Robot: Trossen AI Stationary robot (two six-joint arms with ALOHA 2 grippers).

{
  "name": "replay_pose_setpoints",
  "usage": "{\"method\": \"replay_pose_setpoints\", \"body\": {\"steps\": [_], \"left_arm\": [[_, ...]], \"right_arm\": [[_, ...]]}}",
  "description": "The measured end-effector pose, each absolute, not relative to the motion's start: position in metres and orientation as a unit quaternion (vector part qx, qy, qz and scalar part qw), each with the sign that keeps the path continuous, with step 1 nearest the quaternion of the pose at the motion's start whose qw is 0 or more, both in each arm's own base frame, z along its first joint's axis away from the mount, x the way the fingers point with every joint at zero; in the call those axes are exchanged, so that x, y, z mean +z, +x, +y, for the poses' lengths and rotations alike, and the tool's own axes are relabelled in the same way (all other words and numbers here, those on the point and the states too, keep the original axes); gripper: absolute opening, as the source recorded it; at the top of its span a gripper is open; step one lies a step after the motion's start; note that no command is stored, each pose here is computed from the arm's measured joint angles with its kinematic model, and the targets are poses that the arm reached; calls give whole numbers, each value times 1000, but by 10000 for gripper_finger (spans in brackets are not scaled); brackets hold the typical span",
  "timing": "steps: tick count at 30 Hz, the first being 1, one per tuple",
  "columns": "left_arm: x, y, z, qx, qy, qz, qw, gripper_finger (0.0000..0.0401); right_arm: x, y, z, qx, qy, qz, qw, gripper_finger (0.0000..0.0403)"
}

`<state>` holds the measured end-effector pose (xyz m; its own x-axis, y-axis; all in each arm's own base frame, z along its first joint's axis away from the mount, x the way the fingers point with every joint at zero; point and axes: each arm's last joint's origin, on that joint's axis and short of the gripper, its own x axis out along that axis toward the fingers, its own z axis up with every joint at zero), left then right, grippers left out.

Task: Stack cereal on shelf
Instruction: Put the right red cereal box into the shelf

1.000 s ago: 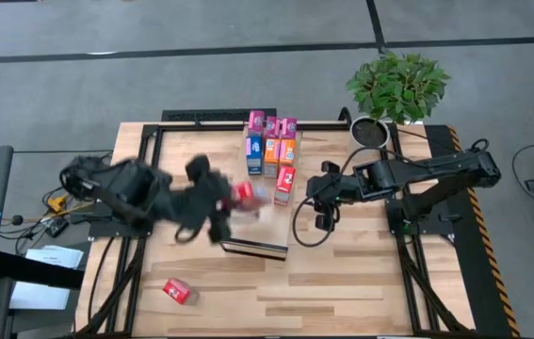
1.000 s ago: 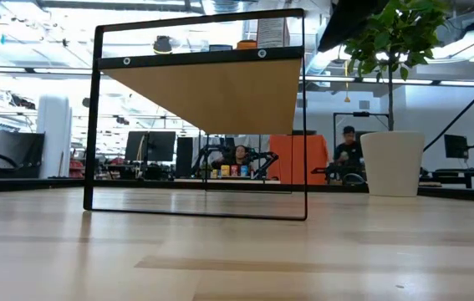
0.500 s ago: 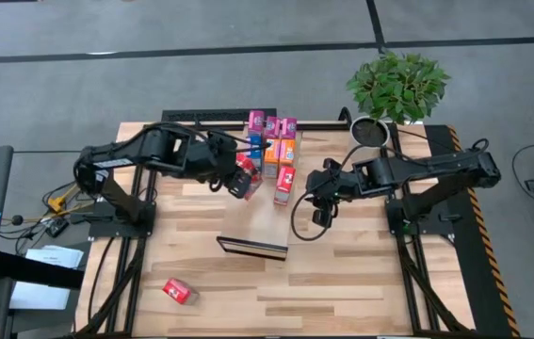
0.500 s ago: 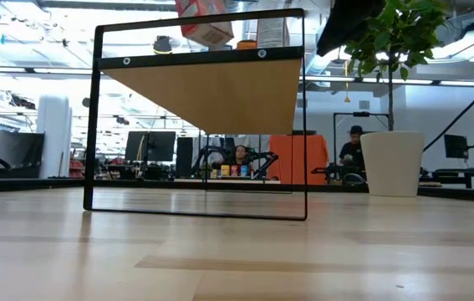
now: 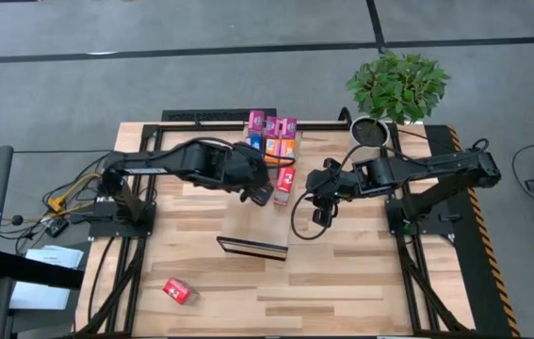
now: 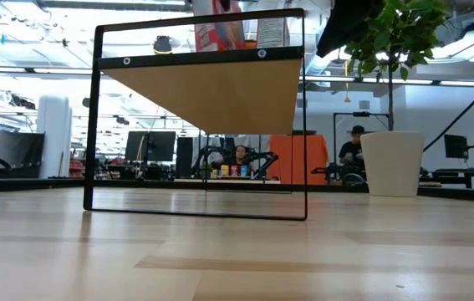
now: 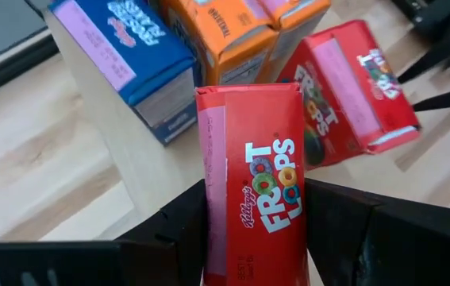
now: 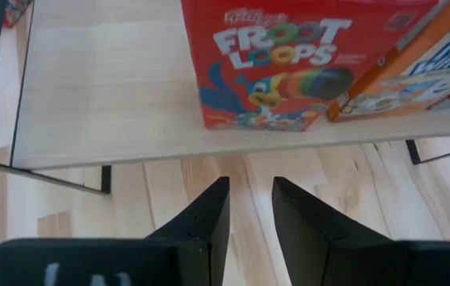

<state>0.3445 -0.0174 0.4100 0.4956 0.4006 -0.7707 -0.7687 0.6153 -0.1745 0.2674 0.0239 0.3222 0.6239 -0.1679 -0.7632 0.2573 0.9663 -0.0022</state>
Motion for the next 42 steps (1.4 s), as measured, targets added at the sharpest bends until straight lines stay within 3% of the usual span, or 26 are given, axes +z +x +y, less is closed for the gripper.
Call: {"method": "replay_pose_setpoints", "body": {"steps": [13,23,33,38,42], "left_arm": [[389,364,-20,379,-269,358,810,171],[388,374,-21,364,-260,344,826,240],[416,351,-20,319,-220,376,842,302],[421,326,-36,320,-165,441,822,294],[426,318,-52,315,-138,427,836,253]], "right_arm": [[322,267,24,-116,54,417,900,121],[321,266,24,-118,55,427,895,121],[320,264,24,-119,57,435,891,122],[319,263,24,-120,56,441,888,121],[319,263,24,-120,56,440,888,123]]}}
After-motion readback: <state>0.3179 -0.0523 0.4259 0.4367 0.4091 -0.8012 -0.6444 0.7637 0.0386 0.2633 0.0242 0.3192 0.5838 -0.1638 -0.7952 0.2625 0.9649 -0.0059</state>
